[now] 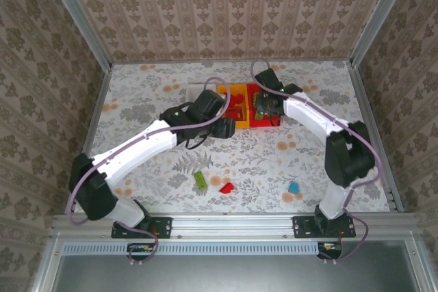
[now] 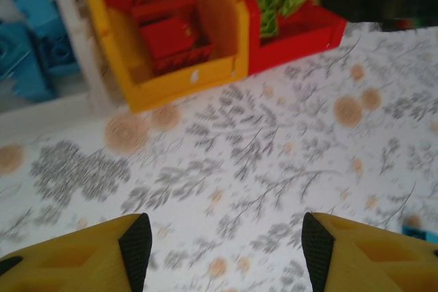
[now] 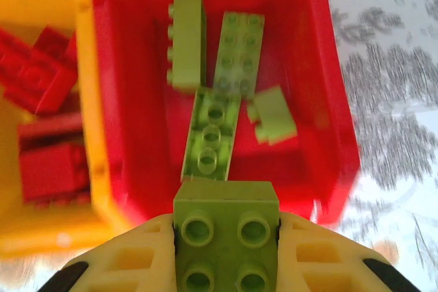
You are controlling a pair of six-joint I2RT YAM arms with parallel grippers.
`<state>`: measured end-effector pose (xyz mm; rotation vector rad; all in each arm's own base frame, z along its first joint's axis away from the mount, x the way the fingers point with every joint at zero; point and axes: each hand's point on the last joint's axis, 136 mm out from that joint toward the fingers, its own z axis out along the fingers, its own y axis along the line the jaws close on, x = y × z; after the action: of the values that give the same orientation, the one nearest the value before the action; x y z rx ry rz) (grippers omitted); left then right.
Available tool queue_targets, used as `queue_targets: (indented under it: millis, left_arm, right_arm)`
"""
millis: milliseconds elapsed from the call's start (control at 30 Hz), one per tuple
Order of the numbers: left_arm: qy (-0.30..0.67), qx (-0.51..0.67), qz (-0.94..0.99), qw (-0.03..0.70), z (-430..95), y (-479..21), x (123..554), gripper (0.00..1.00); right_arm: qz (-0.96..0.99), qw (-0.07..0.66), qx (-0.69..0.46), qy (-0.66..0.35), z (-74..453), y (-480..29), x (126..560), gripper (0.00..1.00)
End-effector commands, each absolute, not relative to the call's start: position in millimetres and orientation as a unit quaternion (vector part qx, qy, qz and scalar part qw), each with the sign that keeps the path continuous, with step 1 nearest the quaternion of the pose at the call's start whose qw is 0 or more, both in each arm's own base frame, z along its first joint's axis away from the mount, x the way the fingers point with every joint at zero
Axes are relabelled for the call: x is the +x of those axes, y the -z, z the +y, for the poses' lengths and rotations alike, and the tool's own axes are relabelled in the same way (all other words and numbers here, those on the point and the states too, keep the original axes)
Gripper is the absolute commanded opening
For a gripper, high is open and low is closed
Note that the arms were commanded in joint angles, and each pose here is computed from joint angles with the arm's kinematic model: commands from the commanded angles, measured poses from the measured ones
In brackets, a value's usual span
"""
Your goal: Sort the legos into containers by color
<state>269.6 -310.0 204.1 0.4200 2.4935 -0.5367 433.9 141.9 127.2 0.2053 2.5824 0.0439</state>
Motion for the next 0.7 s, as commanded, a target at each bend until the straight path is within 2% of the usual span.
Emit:
queue_targets:
  millis: [0,200,267,400,500,667]
  left_arm:
    - [0.228,0.178,0.913,0.288,-339,-217,279,0.63]
    - [0.24,0.192,0.911,0.275,-368,-211,288,0.63]
    - [0.239,0.203,0.911,0.268,-374,-205,287,0.63]
    - [0.235,0.229,0.912,0.245,-379,-188,280,0.63]
    - [0.233,0.259,0.908,0.232,-382,-178,269,0.64]
    - [0.244,0.336,0.886,0.205,-395,-161,243,0.67]
  right_arm:
    - [0.965,0.256,0.055,-0.031,144,-120,463,0.19]
    - [0.967,0.231,0.102,-0.026,127,-96,495,0.26]
    - [0.968,0.228,0.101,-0.03,131,-91,500,0.33]
    - [0.968,0.228,0.097,-0.041,135,-94,501,0.53]
    - [0.965,0.239,0.095,-0.05,136,-110,498,0.58]
    - [0.955,0.273,0.095,-0.064,134,-153,485,0.61]
